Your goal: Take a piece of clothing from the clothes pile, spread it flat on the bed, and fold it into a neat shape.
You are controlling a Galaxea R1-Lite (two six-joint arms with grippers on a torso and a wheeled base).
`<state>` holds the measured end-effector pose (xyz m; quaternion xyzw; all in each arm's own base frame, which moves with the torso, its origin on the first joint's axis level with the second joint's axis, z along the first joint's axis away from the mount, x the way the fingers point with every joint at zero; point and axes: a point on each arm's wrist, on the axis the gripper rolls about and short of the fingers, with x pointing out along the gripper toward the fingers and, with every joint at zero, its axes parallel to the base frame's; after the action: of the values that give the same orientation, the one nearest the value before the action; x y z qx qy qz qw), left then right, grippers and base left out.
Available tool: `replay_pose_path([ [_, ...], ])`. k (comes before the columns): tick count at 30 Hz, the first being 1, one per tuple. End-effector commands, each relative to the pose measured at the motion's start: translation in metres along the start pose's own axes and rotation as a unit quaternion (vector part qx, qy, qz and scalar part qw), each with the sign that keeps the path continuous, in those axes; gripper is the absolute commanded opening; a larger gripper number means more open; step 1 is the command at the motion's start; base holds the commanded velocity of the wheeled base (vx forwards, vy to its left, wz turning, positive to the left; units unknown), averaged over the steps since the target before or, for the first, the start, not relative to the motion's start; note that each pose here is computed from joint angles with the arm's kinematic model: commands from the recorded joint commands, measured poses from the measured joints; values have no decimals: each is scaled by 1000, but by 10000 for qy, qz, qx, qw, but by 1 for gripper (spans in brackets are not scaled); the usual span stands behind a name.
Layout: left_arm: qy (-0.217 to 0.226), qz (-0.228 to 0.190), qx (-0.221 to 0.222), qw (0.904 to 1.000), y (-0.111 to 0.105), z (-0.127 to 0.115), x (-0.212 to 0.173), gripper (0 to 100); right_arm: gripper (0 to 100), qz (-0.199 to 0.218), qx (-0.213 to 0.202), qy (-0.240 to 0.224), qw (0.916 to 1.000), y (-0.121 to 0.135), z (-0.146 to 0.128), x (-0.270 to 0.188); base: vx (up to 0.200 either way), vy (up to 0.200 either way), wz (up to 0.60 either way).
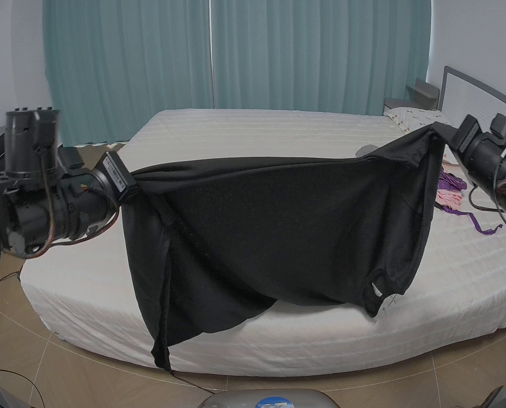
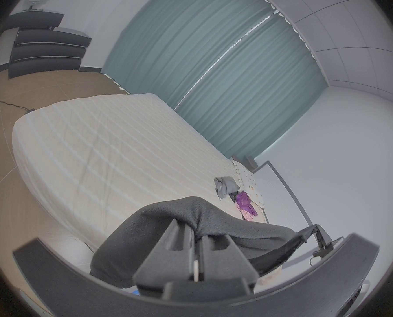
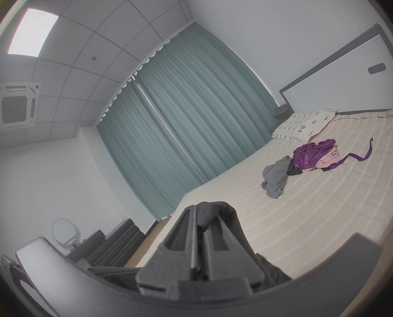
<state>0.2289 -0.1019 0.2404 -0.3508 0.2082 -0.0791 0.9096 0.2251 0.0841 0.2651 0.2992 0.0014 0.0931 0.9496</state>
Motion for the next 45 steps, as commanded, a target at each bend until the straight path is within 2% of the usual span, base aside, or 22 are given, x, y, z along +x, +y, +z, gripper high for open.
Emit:
replay_pose_path([
  [1,127,502,-64,9986,11,7,68,0,0,-388,-150,267,9988,-13,-24,62,200,0,0],
  [6,154,583,-69,9982,11,7,95,0,0,-416,-218,286,9985,-12,-31,93,200,0,0],
  [9,283,672,-85,9973,16,4,123,0,0,-528,-340,368,9973,-22,-47,123,200,0,0],
  [17,554,1015,-73,9933,38,-14,173,0,0,-727,-411,651,9944,-42,-88,163,200,0,0],
  [20,776,1308,-63,9883,59,-32,200,0,0,-944,-480,948,9898,-59,-116,177,0,0,0],
  [21,776,1308,-63,9883,59,-32,200,0,0,-944,-480,948,9898,-59,-116,177,0,0,0],
  [23,932,1525,-41,9839,74,-46,216,0,0,-1092,-506,1171,9858,-73,-140,185,0,0,0],
  [24,932,1525,-41,9839,74,-46,216,0,0,-1092,-506,1171,9858,-73,-140,185,0,0,0],
  [29,1098,1723,-140,9788,89,-62,230,0,0,-1338,-450,1494,9787,-96,-175,196,0,0,0],
  [34,1131,1807,-292,9766,96,-69,241,0,0,-1495,-292,1544,9762,-108,-197,206,0,0,0],
  [36,1157,1880,-369,9746,102,-74,249,0,0,-1604,-337,1692,9719,-117,-211,207,0,0,0],
  [37,1170,1917,-408,9736,105,-76,252,100,0,-1645,-364,1770,9697,-122,-219,207,0,0,0],
  [38,1181,1935,-460,9729,107,-78,255,100,100,-1676,-382,1855,9675,-125,-227,207,0,0,0],
  [45,1401,2165,-440,9652,122,-97,264,100,100,-1959,-395,2200,9548,-149,-260,205,0,0,0],
])
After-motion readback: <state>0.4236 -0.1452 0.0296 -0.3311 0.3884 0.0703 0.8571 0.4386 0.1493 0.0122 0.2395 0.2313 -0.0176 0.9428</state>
